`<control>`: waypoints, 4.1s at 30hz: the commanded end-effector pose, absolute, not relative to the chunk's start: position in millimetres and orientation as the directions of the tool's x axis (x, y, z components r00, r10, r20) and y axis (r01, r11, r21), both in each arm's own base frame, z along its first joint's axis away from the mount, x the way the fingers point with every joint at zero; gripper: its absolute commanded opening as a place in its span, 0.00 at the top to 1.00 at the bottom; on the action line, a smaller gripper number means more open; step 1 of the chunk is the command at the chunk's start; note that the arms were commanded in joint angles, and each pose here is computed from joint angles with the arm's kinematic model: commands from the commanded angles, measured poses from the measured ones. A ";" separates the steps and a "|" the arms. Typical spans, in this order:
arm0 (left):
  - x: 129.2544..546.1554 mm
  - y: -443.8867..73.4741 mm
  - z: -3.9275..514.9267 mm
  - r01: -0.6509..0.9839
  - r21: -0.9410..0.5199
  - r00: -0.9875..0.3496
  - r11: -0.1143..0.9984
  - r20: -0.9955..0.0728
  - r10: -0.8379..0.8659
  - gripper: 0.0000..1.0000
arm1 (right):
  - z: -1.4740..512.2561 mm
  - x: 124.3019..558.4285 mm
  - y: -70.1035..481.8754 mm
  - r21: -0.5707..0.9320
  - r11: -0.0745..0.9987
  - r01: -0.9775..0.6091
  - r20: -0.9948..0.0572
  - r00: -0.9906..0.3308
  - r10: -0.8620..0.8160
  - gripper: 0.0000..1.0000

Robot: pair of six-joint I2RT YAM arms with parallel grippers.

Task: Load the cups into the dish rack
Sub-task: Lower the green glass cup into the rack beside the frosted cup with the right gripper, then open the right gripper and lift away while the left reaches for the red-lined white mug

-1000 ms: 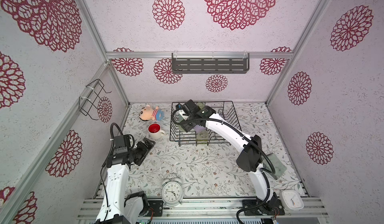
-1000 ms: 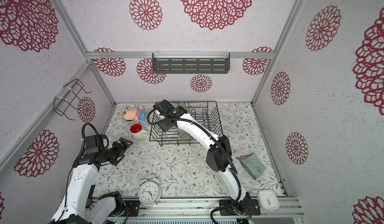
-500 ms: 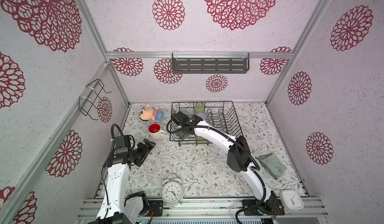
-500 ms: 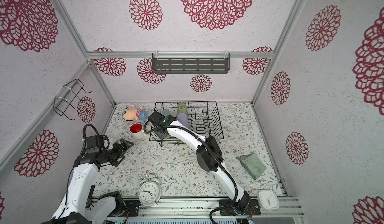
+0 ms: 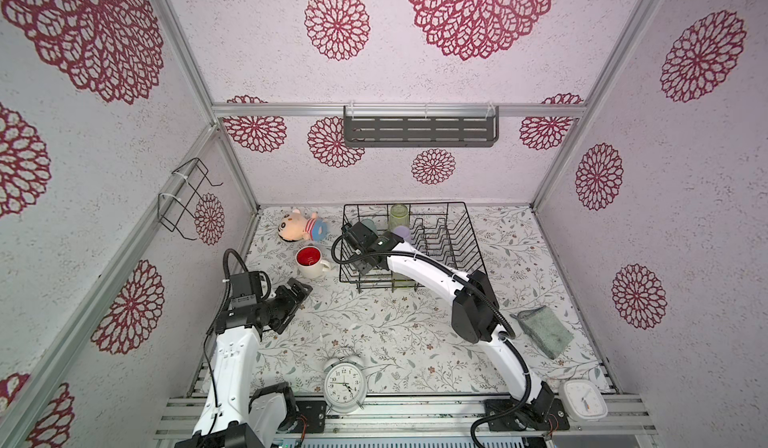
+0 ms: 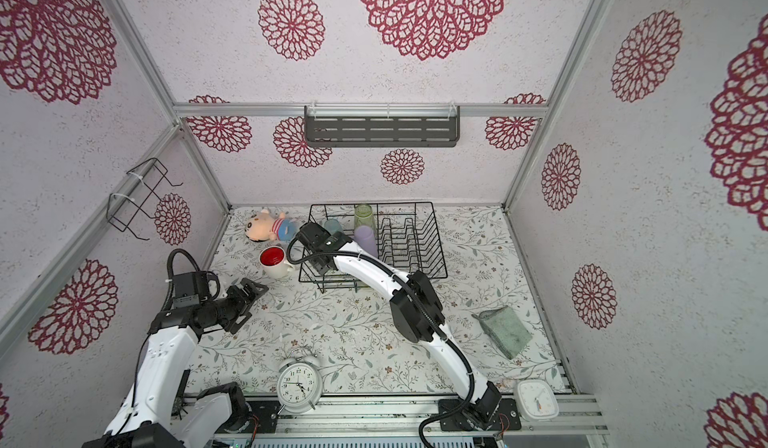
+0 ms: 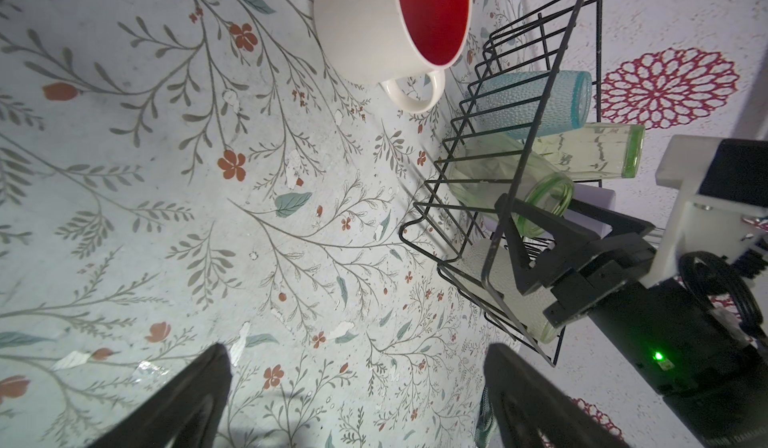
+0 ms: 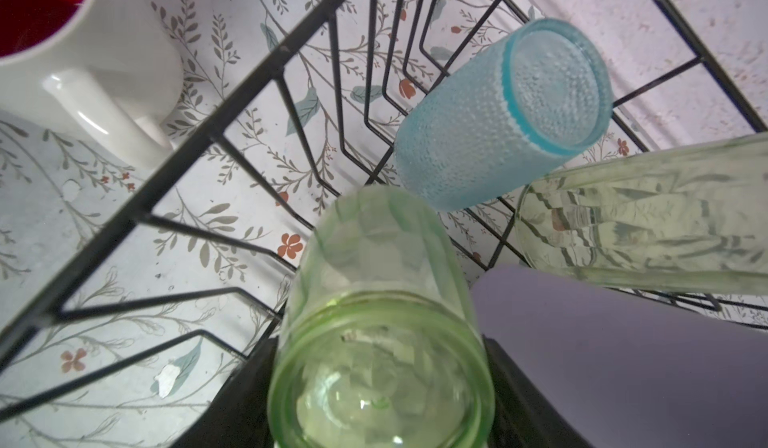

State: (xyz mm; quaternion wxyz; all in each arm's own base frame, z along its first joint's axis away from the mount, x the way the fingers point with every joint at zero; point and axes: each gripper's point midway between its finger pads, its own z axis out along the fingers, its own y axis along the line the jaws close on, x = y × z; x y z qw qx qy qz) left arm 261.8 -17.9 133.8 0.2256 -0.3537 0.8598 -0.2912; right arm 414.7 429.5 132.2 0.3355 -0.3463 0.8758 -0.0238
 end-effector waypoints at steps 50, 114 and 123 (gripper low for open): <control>267.7 -23.7 132.7 -0.460 -0.709 -0.642 0.534 -0.149 -0.752 0.01 | 199.0 425.5 421.4 -0.254 0.757 -0.602 -0.682 -0.444 -0.581 0.21; 376.3 36.1 118.5 -0.656 -0.474 -0.516 0.588 -0.288 -0.807 0.14 | 330.4 363.7 312.4 -0.152 0.839 -0.523 -0.934 -0.203 -0.295 0.20; 422.0 42.9 87.1 -0.693 -0.335 -0.558 0.638 -0.311 -0.769 0.23 | 316.5 351.5 290.3 -0.163 0.843 -0.513 -0.918 -0.235 -0.320 0.20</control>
